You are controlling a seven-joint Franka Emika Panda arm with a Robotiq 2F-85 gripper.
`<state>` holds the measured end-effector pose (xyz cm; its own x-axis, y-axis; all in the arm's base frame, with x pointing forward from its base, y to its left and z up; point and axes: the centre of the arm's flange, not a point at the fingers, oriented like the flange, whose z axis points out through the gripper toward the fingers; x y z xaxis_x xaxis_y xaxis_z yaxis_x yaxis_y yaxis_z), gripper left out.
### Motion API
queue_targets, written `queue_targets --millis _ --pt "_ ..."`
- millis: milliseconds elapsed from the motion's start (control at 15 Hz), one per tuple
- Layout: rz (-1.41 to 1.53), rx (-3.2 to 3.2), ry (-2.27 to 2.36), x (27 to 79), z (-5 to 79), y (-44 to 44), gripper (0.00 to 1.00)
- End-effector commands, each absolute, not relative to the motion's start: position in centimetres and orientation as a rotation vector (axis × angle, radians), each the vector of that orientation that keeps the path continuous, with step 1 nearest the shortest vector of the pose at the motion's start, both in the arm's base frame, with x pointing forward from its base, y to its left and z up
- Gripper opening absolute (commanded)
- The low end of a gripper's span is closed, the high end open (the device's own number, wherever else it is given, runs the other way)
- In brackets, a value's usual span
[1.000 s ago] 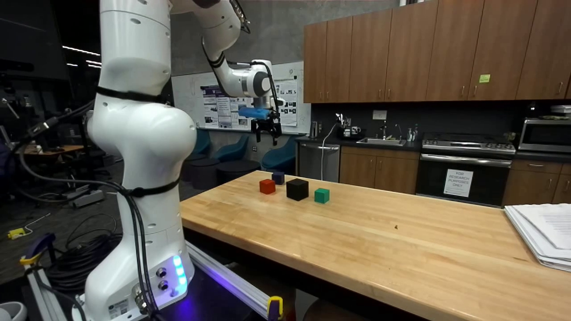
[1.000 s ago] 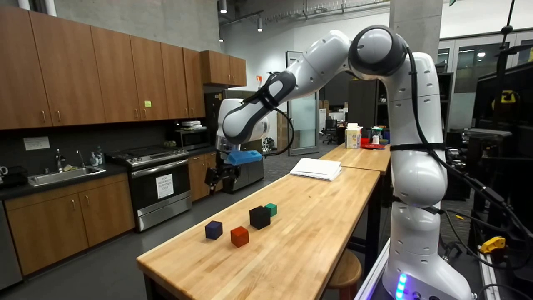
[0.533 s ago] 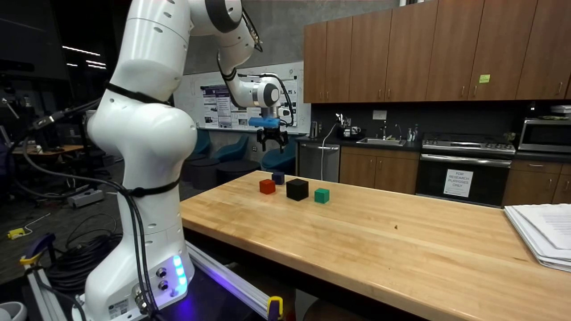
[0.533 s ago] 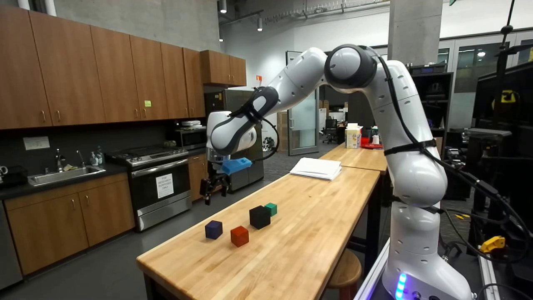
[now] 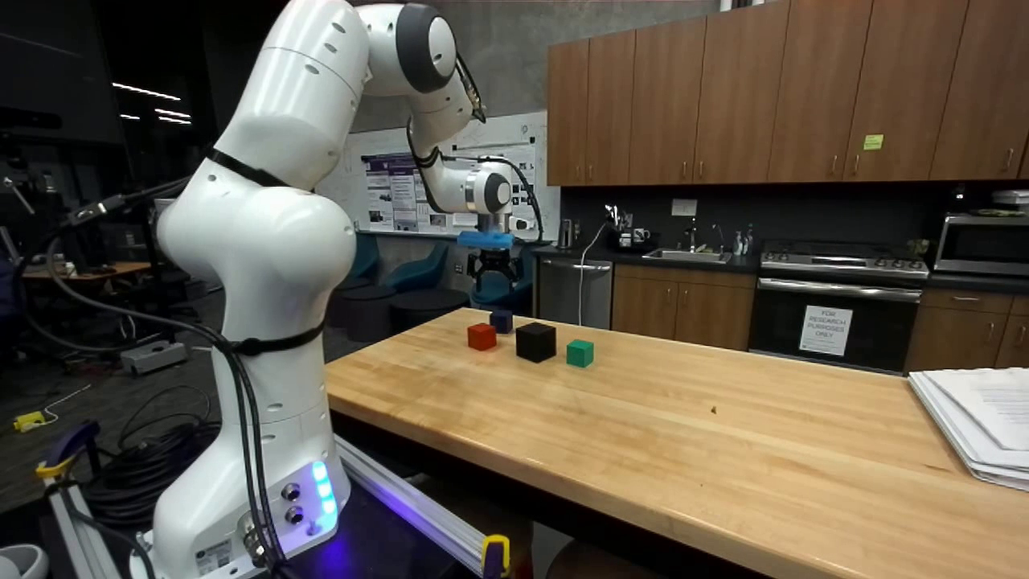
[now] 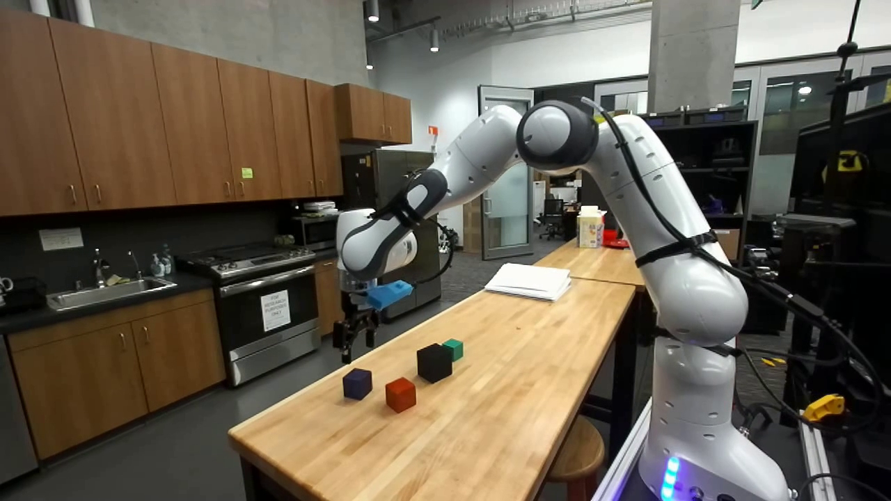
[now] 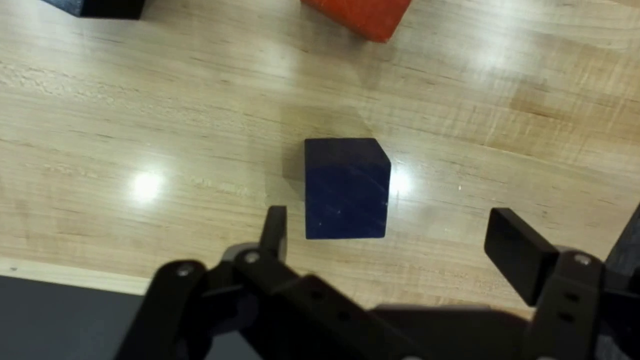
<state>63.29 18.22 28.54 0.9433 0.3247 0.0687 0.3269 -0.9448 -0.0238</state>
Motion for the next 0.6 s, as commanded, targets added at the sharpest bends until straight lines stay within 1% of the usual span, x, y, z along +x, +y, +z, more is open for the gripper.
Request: queue_targets --millis 0,533 --pt "-0.053 -3.085 -0.611 64.8 26.5 19.1 1.0" --pt "-0.011 -3.102 -0.714 66.1 23.0 20.2 1.0"
